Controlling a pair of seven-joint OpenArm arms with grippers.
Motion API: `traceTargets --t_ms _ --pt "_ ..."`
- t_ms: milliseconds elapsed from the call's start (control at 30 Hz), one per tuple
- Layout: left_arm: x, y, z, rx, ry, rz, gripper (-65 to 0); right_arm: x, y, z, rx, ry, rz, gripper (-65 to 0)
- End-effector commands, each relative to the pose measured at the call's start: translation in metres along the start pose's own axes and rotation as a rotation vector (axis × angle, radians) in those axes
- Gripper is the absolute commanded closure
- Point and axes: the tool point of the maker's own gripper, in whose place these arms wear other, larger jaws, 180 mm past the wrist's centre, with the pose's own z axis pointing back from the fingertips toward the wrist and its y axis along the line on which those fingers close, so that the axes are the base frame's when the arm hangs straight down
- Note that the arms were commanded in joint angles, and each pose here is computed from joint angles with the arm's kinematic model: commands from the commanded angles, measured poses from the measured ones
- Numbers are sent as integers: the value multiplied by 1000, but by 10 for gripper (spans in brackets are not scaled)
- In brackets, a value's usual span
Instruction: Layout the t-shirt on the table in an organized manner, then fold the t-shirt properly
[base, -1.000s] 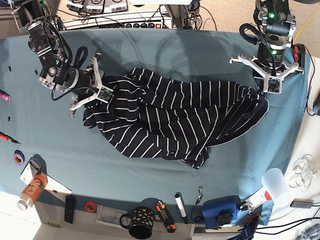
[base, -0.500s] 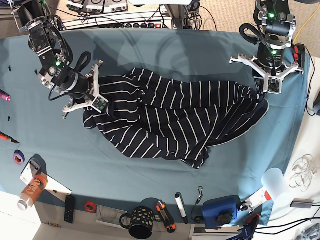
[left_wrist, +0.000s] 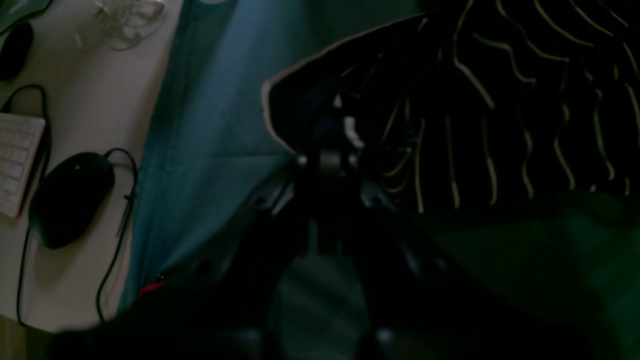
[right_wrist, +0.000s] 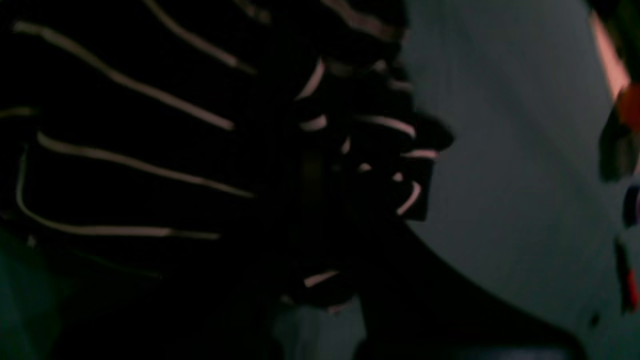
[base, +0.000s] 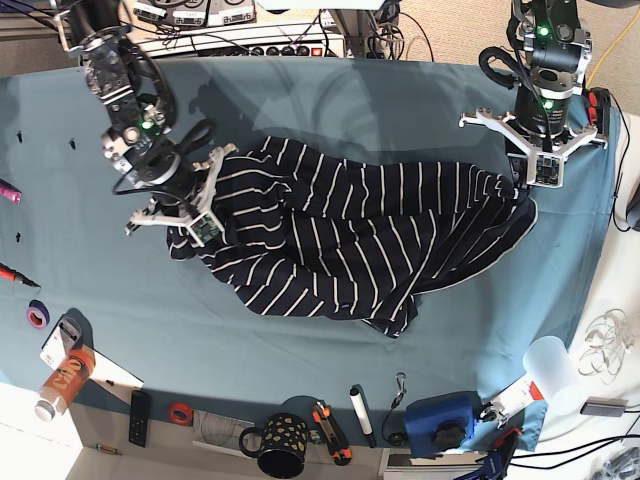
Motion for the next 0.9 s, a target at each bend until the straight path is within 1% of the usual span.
traceTargets --t_ms 0,100,200,267,300,367,433,500,600,633,733,767,867 --pt "11 1 3 4 -43 -4 0 11 -8 3 -27 -34 -4 0" --pt "11 1 3 4 -43 -4 0 15 -4 3 -18 -47 -26 0" --pt "11 1 3 5 -43 -4 0 29 -3 7 -19 -103 -52 0" --pt "11 1 3 4 -42 -4 0 49 -7 20 -27 -182 -74 0" --pt "10 1 3 4 -38 -4 0 62 -11 31 -40 -236 -80 0" --pt "7 1 3 5 -24 -4 0 86 -24 54 -89 -341 -97 0" --pt "4 1 3 5 -4 -4 0 102 -39 75 -147 -425 -127 0" --pt "2 1 3 5 7 -4 0 108 -55 88 -194 -477 -180 0" --pt "3 1 3 4 -2 -4 0 107 -73 97 -228 -521 -295 0" --pt "7 1 2 5 -24 -4 0 106 -81 100 -249 -537 -325 0" --pt "33 1 4 1 -163 0 0 101 -105 112 -328 -581 -390 0" --pt "40 0 4 -5 -194 12 0 99 -112 115 -351 -589 -404 0" --pt "52 -2 0 -27 -227 52 0 88 -127 116 -401 -579 -458 0"
